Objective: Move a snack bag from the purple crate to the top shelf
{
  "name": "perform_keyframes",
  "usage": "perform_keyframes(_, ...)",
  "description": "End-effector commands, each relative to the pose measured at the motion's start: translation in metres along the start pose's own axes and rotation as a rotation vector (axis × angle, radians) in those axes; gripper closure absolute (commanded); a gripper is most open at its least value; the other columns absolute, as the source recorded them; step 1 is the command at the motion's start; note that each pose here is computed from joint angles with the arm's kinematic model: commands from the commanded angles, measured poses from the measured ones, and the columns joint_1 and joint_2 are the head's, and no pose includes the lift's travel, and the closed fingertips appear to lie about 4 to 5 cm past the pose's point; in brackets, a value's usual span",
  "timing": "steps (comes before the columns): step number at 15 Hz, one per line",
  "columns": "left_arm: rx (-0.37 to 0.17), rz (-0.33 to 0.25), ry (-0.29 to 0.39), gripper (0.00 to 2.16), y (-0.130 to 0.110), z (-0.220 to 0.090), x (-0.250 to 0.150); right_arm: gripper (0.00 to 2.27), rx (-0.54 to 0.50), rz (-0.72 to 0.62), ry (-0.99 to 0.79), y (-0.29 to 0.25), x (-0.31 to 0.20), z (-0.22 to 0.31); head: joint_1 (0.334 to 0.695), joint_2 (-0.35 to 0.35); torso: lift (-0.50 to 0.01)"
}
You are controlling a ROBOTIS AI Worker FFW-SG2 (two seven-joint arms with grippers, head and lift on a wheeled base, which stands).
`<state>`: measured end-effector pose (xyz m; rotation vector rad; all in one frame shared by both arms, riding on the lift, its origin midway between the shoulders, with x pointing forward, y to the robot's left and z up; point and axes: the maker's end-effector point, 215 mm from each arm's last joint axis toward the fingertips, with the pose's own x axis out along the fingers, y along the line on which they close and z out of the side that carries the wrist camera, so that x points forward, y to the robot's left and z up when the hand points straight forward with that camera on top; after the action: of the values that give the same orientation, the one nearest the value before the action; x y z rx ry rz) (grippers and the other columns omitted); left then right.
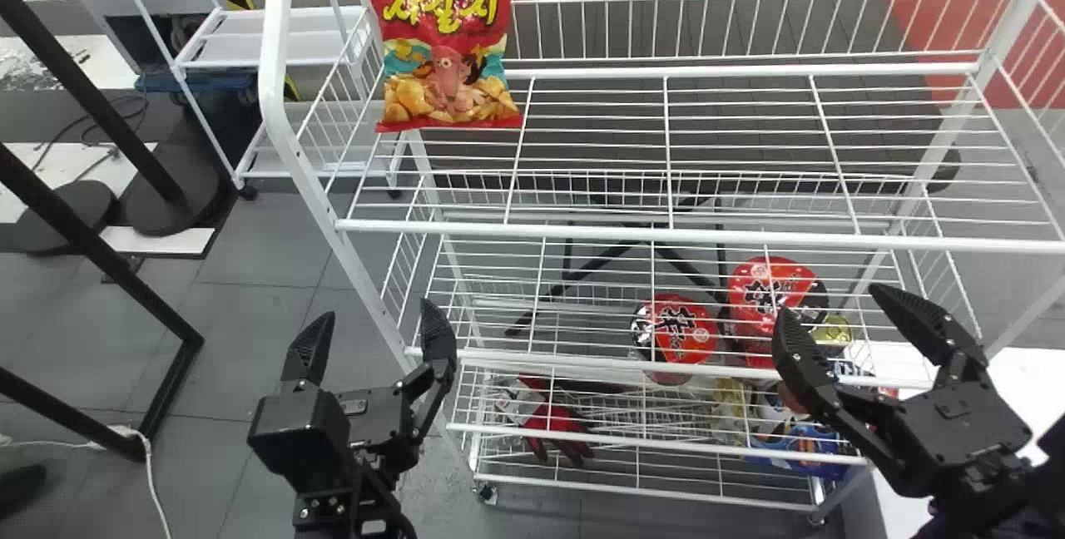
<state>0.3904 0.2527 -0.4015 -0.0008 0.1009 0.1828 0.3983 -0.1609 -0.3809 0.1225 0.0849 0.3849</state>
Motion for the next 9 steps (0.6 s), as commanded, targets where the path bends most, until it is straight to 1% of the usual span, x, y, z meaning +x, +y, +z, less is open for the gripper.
perform_keyframes(1,0.000,0.000,0.000,0.12,0.0001,-0.0001,0.0000,0.13,-0.001,0.000,-0.001,0.0003,-0.0004,0.0004,0.695,0.132,-0.133)
perform_keyframes(9,0.005,0.001,-0.007,0.12,-0.0025,0.0043,-0.0028,0.13,-0.011,-0.001,-0.006,-0.0022,-0.0033,0.0046,0.695,0.127,-0.166)
